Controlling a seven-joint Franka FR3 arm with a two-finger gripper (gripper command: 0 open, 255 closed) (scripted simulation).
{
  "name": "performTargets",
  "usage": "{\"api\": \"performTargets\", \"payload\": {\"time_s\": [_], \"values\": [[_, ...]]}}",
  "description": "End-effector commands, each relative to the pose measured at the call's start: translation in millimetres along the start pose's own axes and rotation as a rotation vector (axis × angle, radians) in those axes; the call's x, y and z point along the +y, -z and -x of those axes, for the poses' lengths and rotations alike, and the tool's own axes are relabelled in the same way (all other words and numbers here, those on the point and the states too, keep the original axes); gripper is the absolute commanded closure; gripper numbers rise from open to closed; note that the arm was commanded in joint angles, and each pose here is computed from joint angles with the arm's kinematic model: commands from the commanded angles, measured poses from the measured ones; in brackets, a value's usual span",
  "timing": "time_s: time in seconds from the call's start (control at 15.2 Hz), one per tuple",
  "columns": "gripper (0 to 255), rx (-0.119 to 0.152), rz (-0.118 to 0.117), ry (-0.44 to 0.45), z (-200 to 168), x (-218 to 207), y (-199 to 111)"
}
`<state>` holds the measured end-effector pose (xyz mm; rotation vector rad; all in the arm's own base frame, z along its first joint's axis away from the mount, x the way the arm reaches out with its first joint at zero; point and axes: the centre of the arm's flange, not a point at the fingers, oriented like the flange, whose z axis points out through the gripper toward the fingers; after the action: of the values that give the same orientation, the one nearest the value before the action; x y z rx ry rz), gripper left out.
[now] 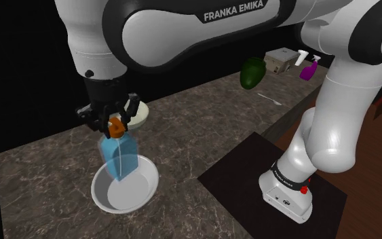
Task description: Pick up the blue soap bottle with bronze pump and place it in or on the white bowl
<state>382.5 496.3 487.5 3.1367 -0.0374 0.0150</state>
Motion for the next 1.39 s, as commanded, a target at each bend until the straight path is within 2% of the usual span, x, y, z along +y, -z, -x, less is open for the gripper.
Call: {"api": "performTargets", "payload": {"time_s": [0.0,0.46,0.99,1.06,1.32], "values": [[255,0.001,-0.001,0.000,0.6,0.1,-10.3],[255,0.001,-0.001,0.000,1.0,0.0,-48.0],[255,0.001,-0.001,0.000,1.0,0.0,-48.0],[0,0.001,-0.001,0.000,0.9,0.0,-48.0],[0,0.001,-0.001,0.000,0.9,0.0,-47.9]]}}
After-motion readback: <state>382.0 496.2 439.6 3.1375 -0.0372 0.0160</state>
